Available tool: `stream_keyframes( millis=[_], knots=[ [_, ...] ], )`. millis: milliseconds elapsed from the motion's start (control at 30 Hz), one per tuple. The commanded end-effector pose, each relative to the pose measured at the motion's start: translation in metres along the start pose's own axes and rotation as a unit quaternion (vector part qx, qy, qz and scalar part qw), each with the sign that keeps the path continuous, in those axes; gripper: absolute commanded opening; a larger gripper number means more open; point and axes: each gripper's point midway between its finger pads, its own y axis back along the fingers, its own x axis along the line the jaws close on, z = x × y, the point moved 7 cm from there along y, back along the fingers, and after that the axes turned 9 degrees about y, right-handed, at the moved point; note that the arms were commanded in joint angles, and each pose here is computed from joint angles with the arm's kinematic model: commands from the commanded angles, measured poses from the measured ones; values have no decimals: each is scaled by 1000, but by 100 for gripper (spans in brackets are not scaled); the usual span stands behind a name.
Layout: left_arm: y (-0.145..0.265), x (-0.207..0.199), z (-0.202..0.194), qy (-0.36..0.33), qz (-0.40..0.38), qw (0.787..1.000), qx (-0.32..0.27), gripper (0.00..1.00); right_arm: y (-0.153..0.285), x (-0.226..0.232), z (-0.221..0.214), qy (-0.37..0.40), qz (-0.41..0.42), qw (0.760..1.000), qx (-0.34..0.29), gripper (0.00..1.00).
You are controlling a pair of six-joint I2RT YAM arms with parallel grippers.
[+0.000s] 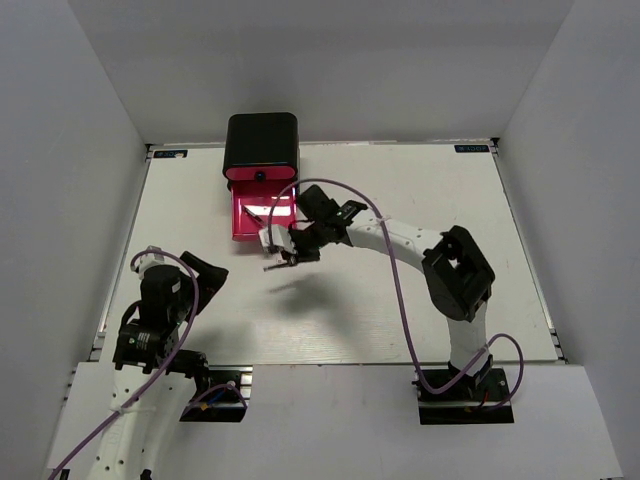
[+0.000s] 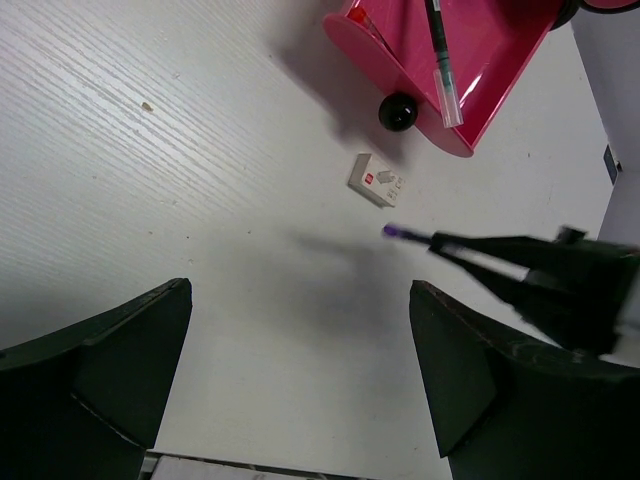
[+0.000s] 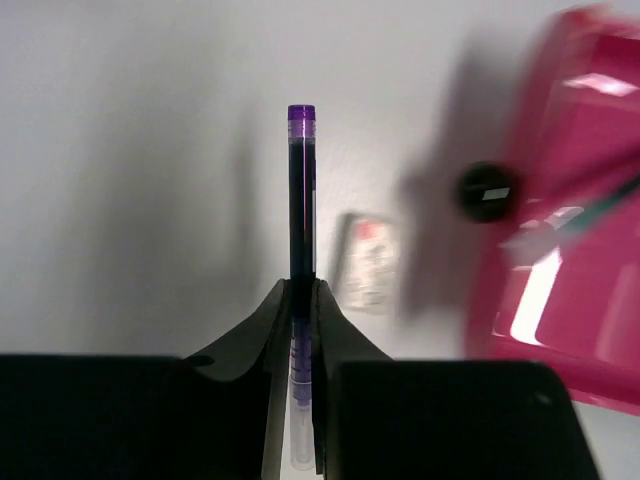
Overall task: Sort the stationery into containers
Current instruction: Pick up the pen from the center of the board, then place the pen in the drawer.
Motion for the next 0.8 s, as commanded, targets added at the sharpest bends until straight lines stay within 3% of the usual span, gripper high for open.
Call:
stream_keyframes(
  millis=[0, 433, 767],
  knots=[
    [-2, -3, 1, -1, -7, 1000, 0, 100, 31, -58, 41, 22, -133, 990, -45, 0],
    [-2, -3, 1, -1, -7, 1000, 0, 100, 52, -132, 68, 38, -281, 956, -70, 0],
    [-1, -2, 1, -1, -7, 1000, 0, 100, 18, -163, 52, 52, -282, 956, -59, 0]
  ],
)
